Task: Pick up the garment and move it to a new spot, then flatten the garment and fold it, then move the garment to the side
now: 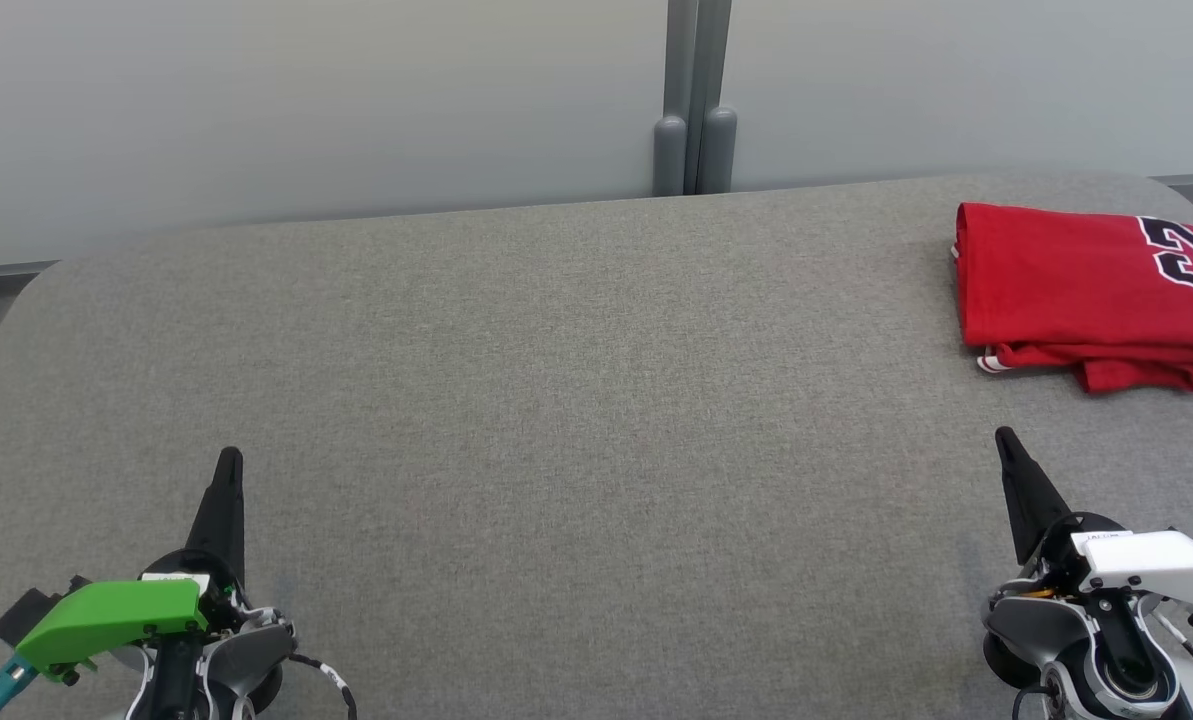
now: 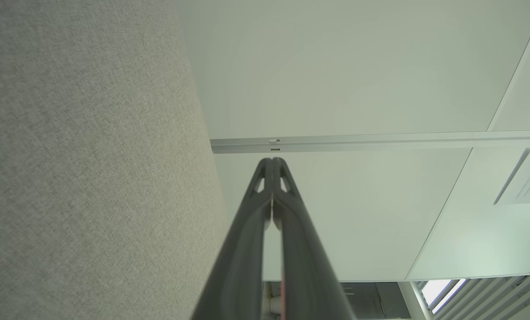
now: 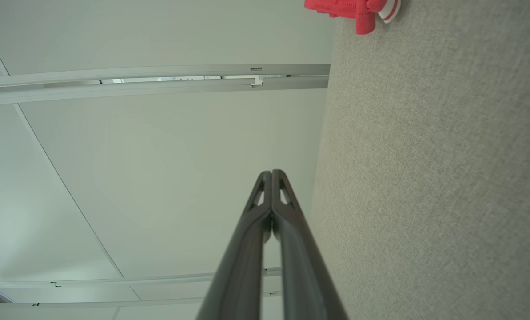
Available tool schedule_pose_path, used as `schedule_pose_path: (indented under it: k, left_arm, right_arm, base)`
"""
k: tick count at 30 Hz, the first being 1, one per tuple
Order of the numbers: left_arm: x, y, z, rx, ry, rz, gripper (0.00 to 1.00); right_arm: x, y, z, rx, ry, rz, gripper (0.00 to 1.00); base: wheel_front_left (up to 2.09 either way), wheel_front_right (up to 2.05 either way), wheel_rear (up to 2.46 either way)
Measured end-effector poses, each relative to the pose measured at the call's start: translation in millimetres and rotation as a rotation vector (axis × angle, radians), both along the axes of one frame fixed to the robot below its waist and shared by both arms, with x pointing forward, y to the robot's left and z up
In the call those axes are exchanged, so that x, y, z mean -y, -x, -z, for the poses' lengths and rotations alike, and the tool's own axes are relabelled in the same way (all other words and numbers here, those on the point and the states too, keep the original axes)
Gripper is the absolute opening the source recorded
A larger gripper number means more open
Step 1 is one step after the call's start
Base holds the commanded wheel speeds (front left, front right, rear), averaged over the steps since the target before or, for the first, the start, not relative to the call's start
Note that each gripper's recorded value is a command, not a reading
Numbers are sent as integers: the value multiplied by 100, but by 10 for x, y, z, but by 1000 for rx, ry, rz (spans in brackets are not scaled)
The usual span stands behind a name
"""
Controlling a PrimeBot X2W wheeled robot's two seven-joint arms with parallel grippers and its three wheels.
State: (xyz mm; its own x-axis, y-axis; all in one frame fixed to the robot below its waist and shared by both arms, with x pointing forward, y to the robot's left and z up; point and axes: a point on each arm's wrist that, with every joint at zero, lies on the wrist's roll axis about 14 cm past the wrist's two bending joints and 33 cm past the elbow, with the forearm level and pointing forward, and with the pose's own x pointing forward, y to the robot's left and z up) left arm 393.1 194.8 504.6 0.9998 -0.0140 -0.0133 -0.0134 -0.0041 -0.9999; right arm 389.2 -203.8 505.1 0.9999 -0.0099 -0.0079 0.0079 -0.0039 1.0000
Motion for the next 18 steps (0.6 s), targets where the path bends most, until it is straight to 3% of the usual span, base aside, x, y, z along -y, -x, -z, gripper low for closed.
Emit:
schedule_pose_path:
  k: [18]
  left_arm:
    - [0,0,0,0,0,0,0]
  right_arm:
    - [0,0,0,0,0,0,0]
  base:
    - [0,0,0]
